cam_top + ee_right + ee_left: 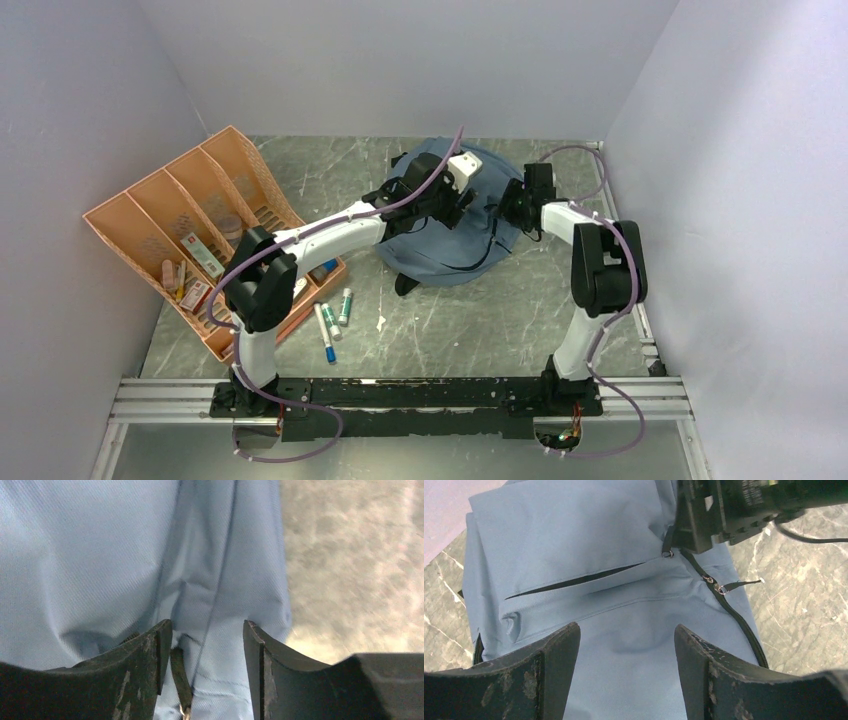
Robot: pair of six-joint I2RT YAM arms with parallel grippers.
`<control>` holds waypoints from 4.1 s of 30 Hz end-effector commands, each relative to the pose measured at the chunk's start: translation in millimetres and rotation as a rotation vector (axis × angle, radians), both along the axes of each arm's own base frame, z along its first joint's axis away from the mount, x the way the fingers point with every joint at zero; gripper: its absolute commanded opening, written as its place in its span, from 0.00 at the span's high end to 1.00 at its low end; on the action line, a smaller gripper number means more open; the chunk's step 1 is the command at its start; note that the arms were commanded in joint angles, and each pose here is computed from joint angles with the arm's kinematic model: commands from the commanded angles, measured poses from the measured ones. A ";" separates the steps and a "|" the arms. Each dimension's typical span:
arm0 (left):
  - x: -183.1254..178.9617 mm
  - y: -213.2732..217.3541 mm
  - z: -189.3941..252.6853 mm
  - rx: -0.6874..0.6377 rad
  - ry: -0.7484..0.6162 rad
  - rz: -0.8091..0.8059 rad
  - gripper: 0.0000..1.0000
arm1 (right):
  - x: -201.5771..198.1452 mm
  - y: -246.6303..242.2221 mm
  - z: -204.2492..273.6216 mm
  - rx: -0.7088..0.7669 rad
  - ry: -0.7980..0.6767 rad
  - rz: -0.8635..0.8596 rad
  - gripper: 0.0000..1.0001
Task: Pack the student bag
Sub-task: Unzip the student bag at the center of the board.
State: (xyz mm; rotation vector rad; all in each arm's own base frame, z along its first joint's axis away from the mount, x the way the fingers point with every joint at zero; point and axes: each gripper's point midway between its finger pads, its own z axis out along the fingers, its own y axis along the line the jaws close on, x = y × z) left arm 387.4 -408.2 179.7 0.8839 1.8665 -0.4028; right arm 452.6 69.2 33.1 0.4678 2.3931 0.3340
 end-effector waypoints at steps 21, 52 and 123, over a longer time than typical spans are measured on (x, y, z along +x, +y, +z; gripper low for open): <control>-10.8 12.3 15.5 -0.014 -0.027 0.012 0.27 | -35.5 -4.9 10.8 0.357 -0.075 -0.068 0.03; -84.1 -6.7 49.2 -0.010 -0.486 -0.622 0.24 | -137.5 26.3 40.5 0.391 -0.125 0.128 1.00; -27.2 -81.6 -7.8 0.253 -0.465 -0.369 0.95 | -156.7 13.9 38.7 0.331 -0.140 0.064 1.00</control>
